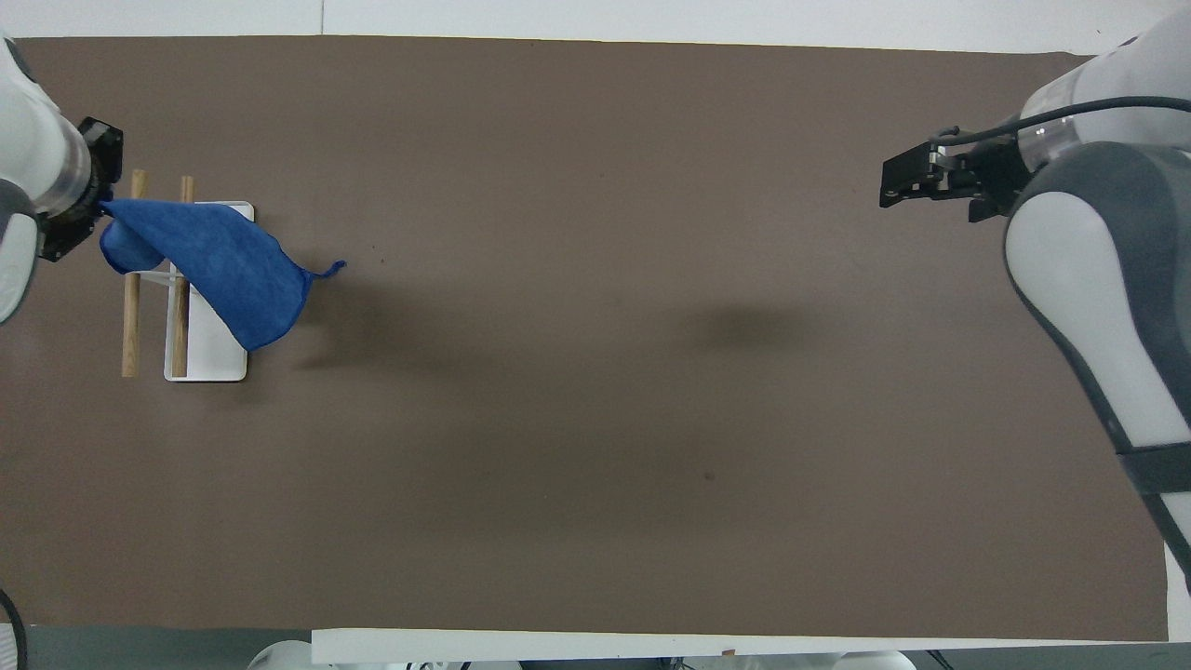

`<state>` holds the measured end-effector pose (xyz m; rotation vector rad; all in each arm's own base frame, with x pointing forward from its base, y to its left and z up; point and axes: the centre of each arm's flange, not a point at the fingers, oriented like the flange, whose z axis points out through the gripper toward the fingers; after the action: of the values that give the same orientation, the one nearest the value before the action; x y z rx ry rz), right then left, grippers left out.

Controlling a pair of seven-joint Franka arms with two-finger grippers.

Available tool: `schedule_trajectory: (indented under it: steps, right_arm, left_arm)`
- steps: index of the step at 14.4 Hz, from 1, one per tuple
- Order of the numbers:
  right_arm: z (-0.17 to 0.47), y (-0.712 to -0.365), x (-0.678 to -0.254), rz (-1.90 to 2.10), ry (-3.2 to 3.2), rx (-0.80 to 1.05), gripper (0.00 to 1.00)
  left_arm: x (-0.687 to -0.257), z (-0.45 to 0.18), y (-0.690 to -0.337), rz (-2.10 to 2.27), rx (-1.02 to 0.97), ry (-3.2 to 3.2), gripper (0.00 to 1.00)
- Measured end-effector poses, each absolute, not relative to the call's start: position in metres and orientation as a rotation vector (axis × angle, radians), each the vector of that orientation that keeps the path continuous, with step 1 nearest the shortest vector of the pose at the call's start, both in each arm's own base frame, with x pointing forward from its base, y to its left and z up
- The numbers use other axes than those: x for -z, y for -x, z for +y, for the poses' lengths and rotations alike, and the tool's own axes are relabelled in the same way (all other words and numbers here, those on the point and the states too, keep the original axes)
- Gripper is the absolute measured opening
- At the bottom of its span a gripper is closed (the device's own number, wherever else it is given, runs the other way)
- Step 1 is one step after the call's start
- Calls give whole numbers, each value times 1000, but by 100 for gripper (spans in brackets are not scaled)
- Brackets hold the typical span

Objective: Right arm passes towel to left arm to hang
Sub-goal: 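Carry the towel over the rack while the right gripper withdraws, then lower the towel over the wooden rods with the left gripper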

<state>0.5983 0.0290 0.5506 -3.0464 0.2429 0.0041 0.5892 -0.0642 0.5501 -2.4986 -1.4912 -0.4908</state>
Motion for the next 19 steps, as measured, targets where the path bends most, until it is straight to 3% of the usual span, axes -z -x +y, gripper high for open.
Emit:
schedule_trajectory:
  steps: [4, 7, 10, 19]
  right_arm:
    - [-52, -559, -602, 254, 3082, -82, 100]
    - [-105, -526, -635, 293, 3080, -111, 100]
    - [-106, -525, -632, 282, 3112, -134, 100]
    - [-91, -529, -619, 233, 3135, -221, 100]
  left_arm:
    - [-551, 9, -599, -1413, 532, 2536, 2]
    - [-503, 25, -589, -1390, 566, 2583, 2]
    - [-465, 43, -569, -1405, 556, 2596, 2]
    - [-430, 99, -555, -1368, 582, 2624, 3]
